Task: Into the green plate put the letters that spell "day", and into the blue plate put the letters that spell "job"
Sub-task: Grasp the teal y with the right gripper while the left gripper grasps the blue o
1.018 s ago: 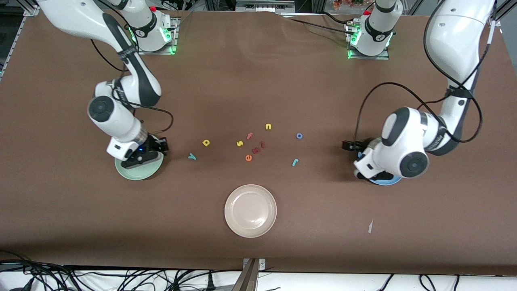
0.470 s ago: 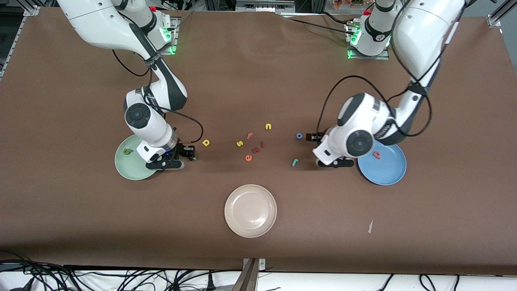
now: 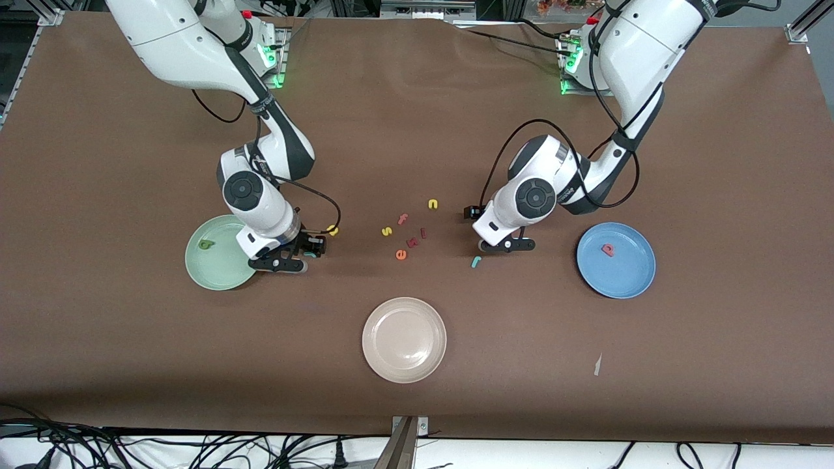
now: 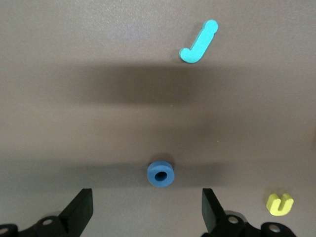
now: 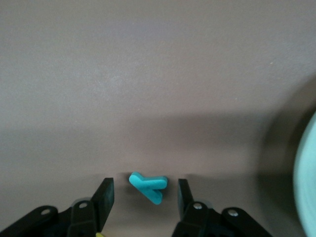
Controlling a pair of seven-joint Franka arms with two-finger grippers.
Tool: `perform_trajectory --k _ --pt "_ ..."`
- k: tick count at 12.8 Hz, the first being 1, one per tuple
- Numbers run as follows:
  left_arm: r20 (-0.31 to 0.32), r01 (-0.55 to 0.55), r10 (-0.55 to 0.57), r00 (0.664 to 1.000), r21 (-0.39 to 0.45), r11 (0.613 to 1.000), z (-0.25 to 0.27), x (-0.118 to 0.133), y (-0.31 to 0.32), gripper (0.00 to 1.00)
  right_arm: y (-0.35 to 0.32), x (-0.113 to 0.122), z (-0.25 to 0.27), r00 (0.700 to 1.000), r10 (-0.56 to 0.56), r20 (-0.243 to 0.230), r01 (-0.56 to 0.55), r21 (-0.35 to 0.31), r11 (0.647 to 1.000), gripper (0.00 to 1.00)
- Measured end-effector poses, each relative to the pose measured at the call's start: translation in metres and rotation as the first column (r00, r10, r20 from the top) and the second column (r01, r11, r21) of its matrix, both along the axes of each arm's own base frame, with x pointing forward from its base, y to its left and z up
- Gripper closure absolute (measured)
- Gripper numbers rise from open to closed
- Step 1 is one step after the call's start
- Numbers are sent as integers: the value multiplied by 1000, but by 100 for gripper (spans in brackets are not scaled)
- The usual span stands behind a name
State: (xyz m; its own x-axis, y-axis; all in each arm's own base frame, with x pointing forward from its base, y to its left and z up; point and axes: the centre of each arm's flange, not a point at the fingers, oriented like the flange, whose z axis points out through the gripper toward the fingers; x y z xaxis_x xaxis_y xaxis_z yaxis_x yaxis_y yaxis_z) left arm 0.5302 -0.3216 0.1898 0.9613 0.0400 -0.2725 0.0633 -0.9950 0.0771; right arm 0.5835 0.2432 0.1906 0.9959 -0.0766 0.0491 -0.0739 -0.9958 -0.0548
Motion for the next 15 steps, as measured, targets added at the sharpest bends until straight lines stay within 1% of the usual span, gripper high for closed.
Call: perform_trajectory --k 2,4,5,6,7,8,9,10,11,12,13,14,15 --pt "37 32 -32 999 8 999 -4 -3 -3 19 3 -2 -5 1000 5 1 -5 1 1000 39" --pt "47 50 -50 998 13 999 -5 -10 -12 19 5 -3 -10 1000 6 -1 -6 0 1000 41" --pt "47 52 -52 998 14 999 -6 -12 -15 22 4 -3 -12 1000 5 -3 -5 -1 1000 41" --pt "46 51 -51 998 15 999 -7 -14 -17 22 3 -3 -14 1000 4 -5 -4 -2 1000 42" --pt "44 50 -50 998 15 999 -9 -14 -17 26 3 -3 -14 1000 3 -3 -3 -2 1000 43" --pt "43 48 -48 998 15 999 -11 -14 -16 26 3 -3 -14 1000 3 -3 -3 -2 1000 44" --pt "45 45 -46 998 13 999 -14 -14 -16 29 3 -3 -14 1000 3 -3 -3 -2 1000 44" --pt "52 42 -42 998 6 999 -17 -13 -16 30 2 -2 -14 1000 1 -2 -1 -3 1000 50" --pt "58 38 -38 998 -2 999 -21 -13 -17 33 1 -2 -14 1000 0 -2 0 -4 1000 53" --pt "58 36 -36 998 -3 999 -24 -12 -16 34 1 -2 -14 1000 0 -2 0 -5 1000 56" --pt "58 34 -34 998 -2 999 -25 -12 -15 40 0 -2 -14 1000 -2 -1 2 -5 1000 60" --pt "58 34 -34 998 -2 999 -25 -12 -15 40 0 -1 -13 1000 -1 0 1 -5 1000 61" --pt "62 34 -34 998 -5 999 -23 -11 -16 49 0 -1 -13 1000 -1 0 1 -5 1000 60"
